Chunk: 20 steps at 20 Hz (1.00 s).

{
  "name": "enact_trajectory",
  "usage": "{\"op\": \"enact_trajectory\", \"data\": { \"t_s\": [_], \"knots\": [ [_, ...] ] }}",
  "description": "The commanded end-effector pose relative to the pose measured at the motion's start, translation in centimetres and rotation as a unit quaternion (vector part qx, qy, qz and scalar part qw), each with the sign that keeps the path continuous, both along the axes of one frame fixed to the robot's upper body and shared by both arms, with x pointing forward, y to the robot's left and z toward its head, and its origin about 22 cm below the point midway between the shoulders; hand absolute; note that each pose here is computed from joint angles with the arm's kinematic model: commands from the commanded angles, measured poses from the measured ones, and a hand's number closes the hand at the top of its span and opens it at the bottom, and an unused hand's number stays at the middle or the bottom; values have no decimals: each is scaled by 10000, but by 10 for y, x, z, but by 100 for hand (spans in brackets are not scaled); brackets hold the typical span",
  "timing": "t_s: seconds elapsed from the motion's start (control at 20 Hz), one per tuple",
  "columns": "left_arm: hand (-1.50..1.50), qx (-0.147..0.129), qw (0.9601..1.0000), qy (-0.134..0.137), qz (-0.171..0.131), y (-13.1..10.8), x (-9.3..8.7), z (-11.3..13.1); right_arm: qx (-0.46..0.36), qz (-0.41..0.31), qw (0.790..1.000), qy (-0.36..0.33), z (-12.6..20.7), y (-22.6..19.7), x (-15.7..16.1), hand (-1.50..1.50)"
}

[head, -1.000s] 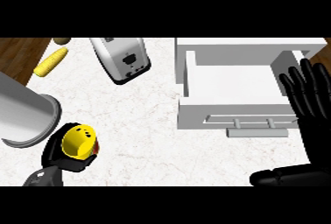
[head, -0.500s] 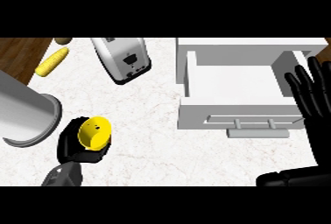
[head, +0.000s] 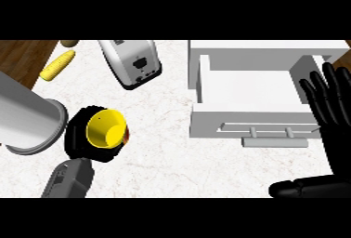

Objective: Pick up the cup, place it into the drawer and close the drawer

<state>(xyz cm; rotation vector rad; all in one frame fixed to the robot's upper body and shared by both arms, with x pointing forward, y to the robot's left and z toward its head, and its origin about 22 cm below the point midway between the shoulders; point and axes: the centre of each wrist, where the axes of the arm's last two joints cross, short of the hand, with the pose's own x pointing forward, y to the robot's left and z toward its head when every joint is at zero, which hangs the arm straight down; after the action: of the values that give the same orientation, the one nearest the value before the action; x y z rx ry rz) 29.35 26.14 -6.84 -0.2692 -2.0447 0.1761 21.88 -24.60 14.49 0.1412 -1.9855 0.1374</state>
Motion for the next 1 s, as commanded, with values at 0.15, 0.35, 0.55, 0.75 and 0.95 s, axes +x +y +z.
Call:
{"op": "enact_trajectory", "data": {
  "t_s": [0.15, 0.35, 0.55, 0.75, 0.95],
  "knots": [
    [150, -19, 9984, -288, -477, -32, 26, 86, -13, 60, 10000, 27, -3, -5, -7, -150],
    [150, -75, 9979, -385, -519, -59, 31, 118, 12, 17, 10000, 50, -5, 10, -8, -150],
    [150, 3, 9973, -405, -605, -85, 47, 156, 59, -11, 10000, -57, -4, -2, -5, -150],
    [150, 158, 9972, -383, -619, -119, 47, 194, 66, -47, 9999, -104, -8, 3, 6, -150],
    [150, 386, 9967, -511, -505, -124, 67, 206, 64, -76, 9999, -29, -1, -3, -9, -150]
  ]
}}
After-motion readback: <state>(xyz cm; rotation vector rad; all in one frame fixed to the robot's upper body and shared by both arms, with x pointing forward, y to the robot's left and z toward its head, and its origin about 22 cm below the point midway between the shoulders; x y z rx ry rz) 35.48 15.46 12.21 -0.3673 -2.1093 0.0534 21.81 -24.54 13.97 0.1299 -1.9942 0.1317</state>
